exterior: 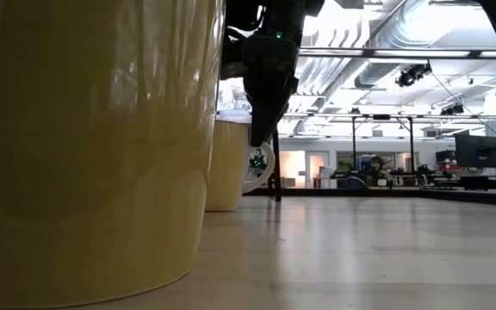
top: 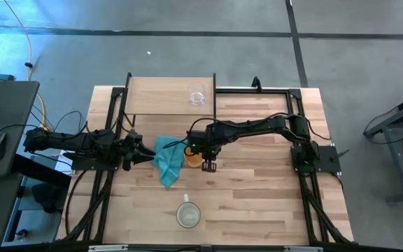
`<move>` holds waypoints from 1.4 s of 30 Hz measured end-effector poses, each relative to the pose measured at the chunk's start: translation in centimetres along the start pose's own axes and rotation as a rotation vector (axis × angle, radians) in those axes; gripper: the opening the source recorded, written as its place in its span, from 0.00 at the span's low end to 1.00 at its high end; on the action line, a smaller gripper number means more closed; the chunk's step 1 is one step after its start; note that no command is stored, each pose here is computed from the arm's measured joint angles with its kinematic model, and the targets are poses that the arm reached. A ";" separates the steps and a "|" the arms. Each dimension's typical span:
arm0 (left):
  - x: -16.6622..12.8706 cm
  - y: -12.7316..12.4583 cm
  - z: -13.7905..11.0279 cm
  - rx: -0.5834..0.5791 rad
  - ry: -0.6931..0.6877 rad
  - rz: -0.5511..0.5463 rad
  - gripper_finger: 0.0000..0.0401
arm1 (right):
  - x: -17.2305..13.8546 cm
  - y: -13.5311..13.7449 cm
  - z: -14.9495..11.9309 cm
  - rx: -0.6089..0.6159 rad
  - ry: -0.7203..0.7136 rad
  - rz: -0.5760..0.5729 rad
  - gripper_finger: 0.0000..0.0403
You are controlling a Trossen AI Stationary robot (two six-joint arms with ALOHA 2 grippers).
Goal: Stack small to large cups/mugs on shelf
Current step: Put the yellow mug on the shelf
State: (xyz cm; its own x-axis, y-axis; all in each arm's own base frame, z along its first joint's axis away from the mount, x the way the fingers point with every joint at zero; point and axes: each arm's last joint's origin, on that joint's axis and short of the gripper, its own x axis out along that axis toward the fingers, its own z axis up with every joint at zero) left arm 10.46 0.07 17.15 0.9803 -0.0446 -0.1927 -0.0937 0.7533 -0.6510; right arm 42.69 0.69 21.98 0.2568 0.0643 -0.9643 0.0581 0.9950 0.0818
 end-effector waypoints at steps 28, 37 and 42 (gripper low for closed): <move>0.0 0.0 0.0 0.000 0.000 0.000 0.34 | -3.7 0.3 1.6 0.005 -0.062 0.004 0.02; 0.0 0.0 0.0 0.000 0.000 -0.001 0.34 | -7.9 -0.3 2.9 0.014 -0.155 0.006 0.01; 0.0 0.0 0.0 0.005 0.000 0.000 0.34 | -11.1 -1.5 3.6 0.040 -0.232 -0.023 0.01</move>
State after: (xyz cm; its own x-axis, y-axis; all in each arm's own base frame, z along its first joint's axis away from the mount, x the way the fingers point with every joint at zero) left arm 10.45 0.07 17.15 0.9803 -0.0447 -0.1923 -0.0924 0.7567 -0.6471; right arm 43.21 -1.77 33.43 0.4692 0.0177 -0.8829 0.1037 0.9918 0.0750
